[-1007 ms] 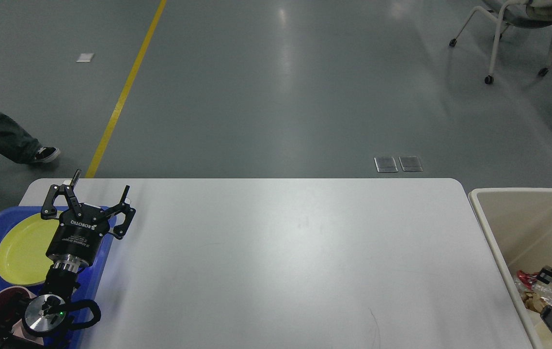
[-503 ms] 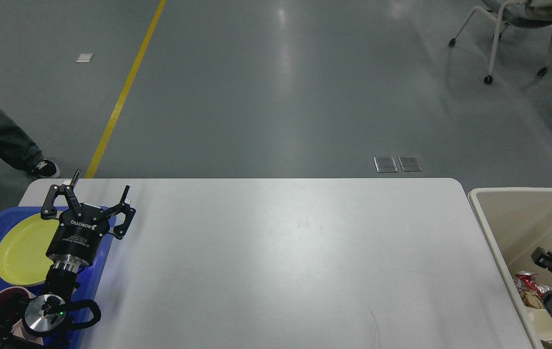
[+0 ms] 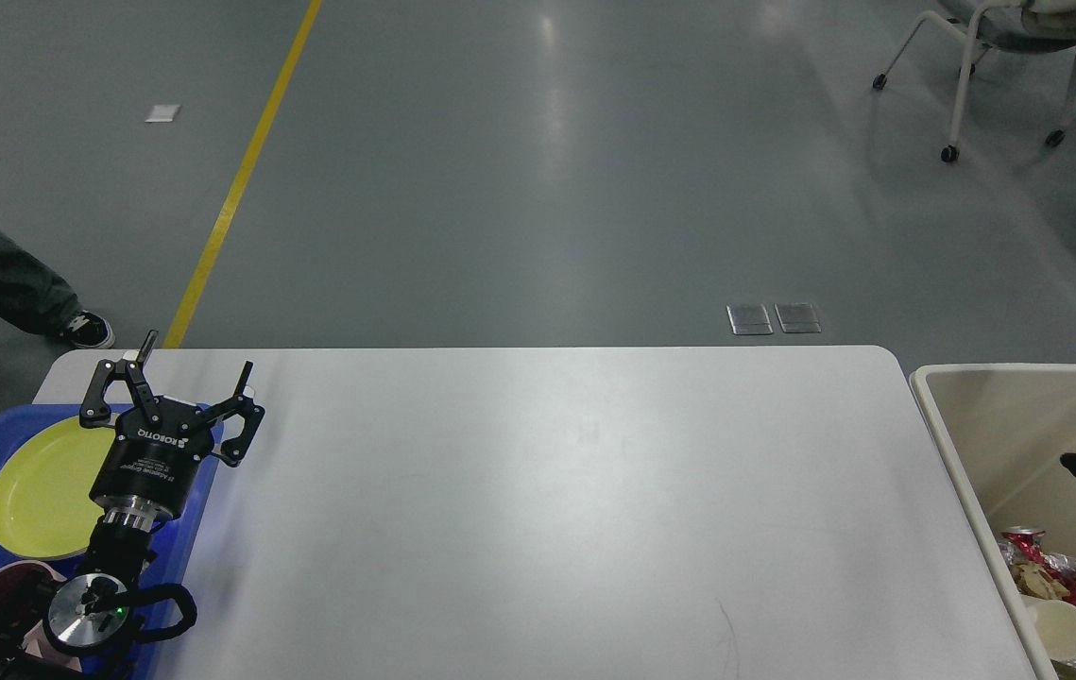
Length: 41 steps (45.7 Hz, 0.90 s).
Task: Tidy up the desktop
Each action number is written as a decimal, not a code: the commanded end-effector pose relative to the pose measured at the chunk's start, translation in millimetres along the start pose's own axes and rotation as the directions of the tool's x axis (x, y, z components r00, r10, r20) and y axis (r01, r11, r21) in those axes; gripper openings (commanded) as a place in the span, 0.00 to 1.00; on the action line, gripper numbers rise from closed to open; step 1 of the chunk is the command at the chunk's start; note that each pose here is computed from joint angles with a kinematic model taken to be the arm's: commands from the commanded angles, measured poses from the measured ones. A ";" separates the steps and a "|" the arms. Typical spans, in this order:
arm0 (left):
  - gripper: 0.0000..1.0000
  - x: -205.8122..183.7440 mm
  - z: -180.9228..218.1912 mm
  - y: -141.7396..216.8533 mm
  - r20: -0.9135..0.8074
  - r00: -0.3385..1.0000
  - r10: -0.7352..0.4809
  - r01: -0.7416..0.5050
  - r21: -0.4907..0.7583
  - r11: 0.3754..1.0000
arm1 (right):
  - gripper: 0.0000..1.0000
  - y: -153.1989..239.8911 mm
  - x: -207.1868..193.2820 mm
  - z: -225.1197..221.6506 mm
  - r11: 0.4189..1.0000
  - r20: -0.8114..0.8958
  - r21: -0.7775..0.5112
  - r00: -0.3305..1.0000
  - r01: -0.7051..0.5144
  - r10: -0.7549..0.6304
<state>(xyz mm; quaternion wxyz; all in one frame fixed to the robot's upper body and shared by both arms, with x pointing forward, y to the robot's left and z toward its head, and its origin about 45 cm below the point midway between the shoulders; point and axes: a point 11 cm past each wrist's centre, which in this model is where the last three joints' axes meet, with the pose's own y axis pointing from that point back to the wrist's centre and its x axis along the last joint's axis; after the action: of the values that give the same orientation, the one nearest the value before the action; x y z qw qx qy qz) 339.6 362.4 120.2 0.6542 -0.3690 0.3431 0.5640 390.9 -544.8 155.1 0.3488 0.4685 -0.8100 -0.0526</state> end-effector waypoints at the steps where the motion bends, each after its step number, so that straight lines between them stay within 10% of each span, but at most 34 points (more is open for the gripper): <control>1: 0.96 0.0 0.1 0.0 0.000 1.000 0.000 0.000 0.000 1.000 | 1.00 10.8 -42.2 -36.1 0.986 0.237 0.056 0.957 0.158 -0.167; 14: 0.96 0.0 0.1 0.0 0.000 1.000 0.000 0.000 0.000 1.000 | 1.00 41.9 -77.4 -69.7 0.924 0.656 0.215 0.654 0.316 -0.376; 27: 0.96 0.0 0.1 0.0 0.000 1.000 0.000 0.000 0.000 1.000 | 1.00 68.9 -101.9 -36.1 0.776 0.664 0.543 0.402 0.320 -0.630; 41: 0.96 0.0 0.1 0.0 0.000 1.000 0.000 0.000 0.000 1.000 | 1.00 70.1 -107.7 19.1 0.787 0.621 0.571 0.503 0.235 -0.601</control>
<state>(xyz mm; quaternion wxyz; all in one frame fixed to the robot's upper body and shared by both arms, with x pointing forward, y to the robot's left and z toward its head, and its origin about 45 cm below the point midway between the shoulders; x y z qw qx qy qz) 339.6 362.5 120.3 0.6542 -0.3689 0.3430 0.5641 376.4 -428.2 129.4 -0.1928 0.6343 -0.7271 -0.1783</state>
